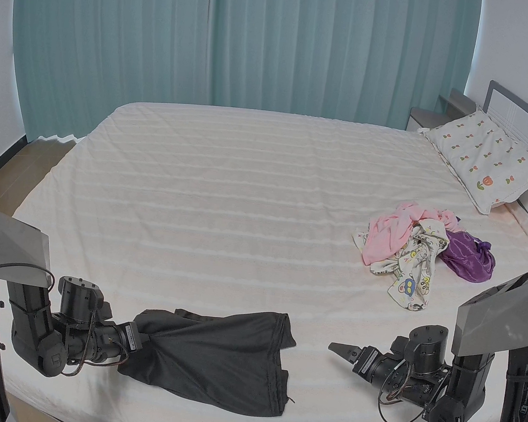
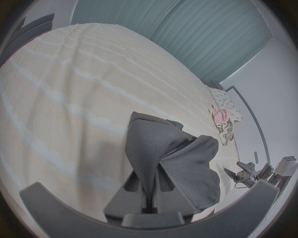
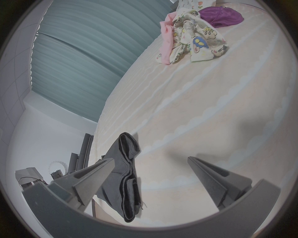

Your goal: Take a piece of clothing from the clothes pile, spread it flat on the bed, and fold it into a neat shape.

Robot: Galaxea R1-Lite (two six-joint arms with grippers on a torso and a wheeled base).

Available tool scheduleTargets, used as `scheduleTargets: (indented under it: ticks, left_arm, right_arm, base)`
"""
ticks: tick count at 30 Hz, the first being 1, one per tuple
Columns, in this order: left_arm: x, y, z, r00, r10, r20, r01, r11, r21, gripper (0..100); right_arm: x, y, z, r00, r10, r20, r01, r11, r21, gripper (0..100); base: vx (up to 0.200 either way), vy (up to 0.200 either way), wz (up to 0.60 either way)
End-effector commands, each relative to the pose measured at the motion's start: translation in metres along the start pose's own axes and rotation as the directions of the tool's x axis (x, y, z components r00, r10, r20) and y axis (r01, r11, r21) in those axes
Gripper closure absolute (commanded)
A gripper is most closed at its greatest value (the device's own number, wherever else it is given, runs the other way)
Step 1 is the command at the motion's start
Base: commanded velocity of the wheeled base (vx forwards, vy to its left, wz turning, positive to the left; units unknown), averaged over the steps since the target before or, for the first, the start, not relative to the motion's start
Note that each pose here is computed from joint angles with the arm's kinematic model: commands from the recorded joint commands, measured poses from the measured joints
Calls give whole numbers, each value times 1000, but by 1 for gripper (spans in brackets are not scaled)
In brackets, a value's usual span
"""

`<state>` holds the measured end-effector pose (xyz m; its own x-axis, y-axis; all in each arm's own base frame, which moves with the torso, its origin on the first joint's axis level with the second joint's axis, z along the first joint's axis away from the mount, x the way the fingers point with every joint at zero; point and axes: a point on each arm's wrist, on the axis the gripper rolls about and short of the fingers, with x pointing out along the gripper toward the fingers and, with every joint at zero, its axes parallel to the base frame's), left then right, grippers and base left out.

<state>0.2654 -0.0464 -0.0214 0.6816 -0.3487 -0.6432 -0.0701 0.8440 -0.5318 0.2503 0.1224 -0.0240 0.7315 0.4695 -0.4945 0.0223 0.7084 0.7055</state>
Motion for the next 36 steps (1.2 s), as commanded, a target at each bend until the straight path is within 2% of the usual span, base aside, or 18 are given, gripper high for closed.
scheduleTargets:
  ticks: [1, 28, 36]
  left_arm:
    - [-3, 3, 0, 1000, 5, -1, -5, 1000, -7, 100]
    - [-6, 13, 3, 1000, 28, 8, -28, 999, -35, 100]
    - [-9, 13, -1, 1000, 4, -21, -5, 999, -37, 100]
  right_arm:
    - [0, 0, 0, 1000, 2, 1, -2, 1000, 0, 0]
    - [1, -2, 0, 1000, -2, 2, 2, 1000, 2, 0]
    - [1, -2, 0, 1000, -5, 0, 5, 1000, 1, 0]
  base:
    - [0, 200, 0]
    - [0, 200, 0]
    - [0, 0, 0]
